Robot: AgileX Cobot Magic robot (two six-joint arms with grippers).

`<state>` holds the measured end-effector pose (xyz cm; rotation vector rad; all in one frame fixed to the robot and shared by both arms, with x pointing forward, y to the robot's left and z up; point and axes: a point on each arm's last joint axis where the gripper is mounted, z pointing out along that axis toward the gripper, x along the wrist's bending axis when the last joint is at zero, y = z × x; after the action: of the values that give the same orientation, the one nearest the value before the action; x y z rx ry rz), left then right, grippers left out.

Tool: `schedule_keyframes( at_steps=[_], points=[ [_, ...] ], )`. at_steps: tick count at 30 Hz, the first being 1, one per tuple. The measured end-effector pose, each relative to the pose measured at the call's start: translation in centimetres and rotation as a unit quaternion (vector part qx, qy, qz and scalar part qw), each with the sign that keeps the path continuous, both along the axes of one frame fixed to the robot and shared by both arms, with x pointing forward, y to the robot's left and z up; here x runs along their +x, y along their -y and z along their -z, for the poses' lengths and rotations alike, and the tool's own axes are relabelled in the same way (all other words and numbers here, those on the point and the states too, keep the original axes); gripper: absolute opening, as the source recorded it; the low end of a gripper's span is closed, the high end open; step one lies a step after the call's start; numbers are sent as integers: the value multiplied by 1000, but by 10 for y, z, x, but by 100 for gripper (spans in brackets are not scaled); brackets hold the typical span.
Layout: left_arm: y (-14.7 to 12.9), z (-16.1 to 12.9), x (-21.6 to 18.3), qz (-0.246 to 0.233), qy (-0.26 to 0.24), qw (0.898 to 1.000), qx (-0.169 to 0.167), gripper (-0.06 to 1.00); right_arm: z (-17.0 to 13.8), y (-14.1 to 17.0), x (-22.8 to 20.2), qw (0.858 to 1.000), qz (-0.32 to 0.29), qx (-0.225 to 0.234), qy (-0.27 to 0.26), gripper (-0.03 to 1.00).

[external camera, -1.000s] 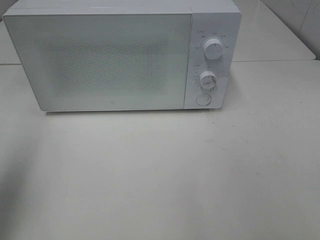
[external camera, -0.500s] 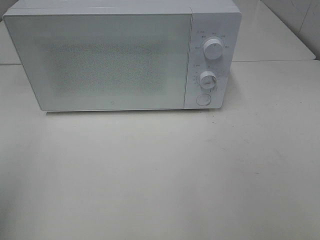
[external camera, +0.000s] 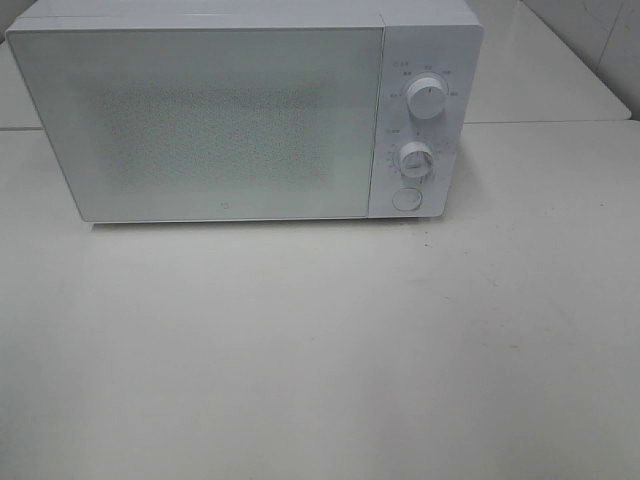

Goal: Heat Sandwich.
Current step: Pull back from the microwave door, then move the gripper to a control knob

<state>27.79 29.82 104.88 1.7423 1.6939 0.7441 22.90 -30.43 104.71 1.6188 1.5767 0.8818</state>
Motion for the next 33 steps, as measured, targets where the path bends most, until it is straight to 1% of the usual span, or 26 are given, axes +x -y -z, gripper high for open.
schedule_keyframes(
  at_steps=[2,6,17,21,22,25,26,27,28,33],
  points=[
    [0,-1,-6,-1,20,1000,0,99,0,0,0,1000,0,0,0,77],
    [0,-2,-10,-1,33,999,-1,99,0,0,0,1000,0,0,0,77],
    [0,-2,-10,-1,34,999,-1,99,0,0,0,1000,0,0,0,77],
    [0,-3,-14,-1,47,999,-1,99,0,0,0,1000,0,0,0,77],
    [0,-3,-17,-1,55,998,-1,99,0,0,0,1000,0,0,0,77],
    [1,-5,-31,0,101,995,-1,99,0,0,0,1000,0,0,0,77],
    [1,-5,-31,0,101,995,-1,99,0,0,0,1000,0,0,0,77],
    [1,-5,-35,0,112,994,-1,99,0,0,0,1000,0,0,0,77],
    [1,-5,-41,0,133,991,0,99,0,0,0,1000,0,0,0,77],
    [1,-5,-43,0,140,990,-2,99,0,0,0,1000,0,0,0,77]
  ],
)
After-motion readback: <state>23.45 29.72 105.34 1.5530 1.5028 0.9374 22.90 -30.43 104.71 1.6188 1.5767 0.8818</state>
